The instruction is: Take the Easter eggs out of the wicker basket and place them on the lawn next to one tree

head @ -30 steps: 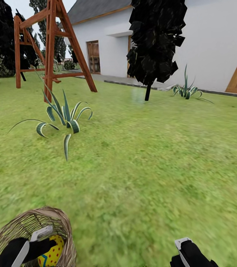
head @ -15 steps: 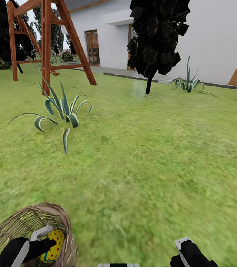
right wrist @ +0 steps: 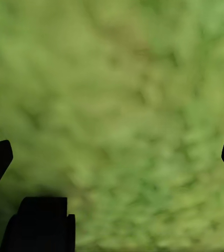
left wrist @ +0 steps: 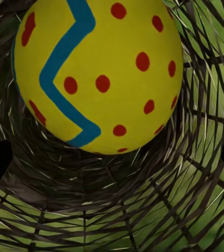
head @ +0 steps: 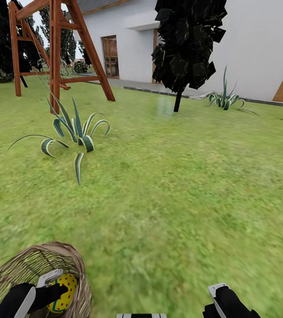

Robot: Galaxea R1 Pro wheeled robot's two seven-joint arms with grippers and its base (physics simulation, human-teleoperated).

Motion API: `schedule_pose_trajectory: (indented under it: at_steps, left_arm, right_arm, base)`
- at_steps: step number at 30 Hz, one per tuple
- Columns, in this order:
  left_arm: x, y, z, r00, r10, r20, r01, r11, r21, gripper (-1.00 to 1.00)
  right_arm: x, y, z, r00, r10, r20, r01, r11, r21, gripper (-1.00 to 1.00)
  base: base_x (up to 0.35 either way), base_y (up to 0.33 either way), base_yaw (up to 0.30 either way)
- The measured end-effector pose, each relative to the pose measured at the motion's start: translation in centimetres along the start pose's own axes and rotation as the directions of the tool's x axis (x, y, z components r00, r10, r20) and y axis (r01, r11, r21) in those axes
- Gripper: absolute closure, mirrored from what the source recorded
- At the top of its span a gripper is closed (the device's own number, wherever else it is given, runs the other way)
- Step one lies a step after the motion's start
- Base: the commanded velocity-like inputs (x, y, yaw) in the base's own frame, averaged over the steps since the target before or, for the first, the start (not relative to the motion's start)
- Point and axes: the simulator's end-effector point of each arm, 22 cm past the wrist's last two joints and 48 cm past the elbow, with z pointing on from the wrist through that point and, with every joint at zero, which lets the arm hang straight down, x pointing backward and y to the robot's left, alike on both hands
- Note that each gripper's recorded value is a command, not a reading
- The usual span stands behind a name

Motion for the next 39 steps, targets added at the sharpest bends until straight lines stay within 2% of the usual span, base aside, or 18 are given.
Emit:
schedule_pose_trajectory:
  at_steps: [8,18,27,32,39]
  left_arm:
    - [0.1,0.0,0.0,1.0,-0.001,-0.001,0.001,1.0,0.0,-1.0]
    - [0.1,0.1,0.1,1.0,-0.004,-0.003,0.004,1.0,-0.001,-1.0]
    - [1.2,1.1,1.1,0.999,-0.005,-0.034,0.005,1.0,-0.022,-1.0]
    - [1.0,2.3,1.3,0.998,-0.049,-0.03,0.048,0.998,-0.034,-1.0]
    - [1.9,2.4,2.2,0.997,-0.058,-0.051,0.056,0.998,-0.04,-1.0]
  right_arm:
    - [0.0,0.0,0.0,1.0,0.0,0.0,0.0,1.0,0.0,-1.0]
    - [0.1,0.2,0.0,1.0,0.0,-0.002,0.0,1.0,-0.002,-1.0]
    - [1.3,1.0,1.3,0.999,-0.007,-0.04,0.007,1.0,-0.013,-1.0]
    - [2.0,1.2,1.9,0.998,-0.012,-0.061,0.011,1.0,-0.017,-1.0]
    - [2.9,1.5,2.8,0.996,-0.016,-0.088,0.015,1.0,-0.022,-1.0]
  base:
    - [0.179,0.0,0.0]
    - [0.012,0.0,0.0]
    - [0.0,0.0,0.0]
    - [0.0,0.0,0.0]
    - [0.0,0.0,0.0]
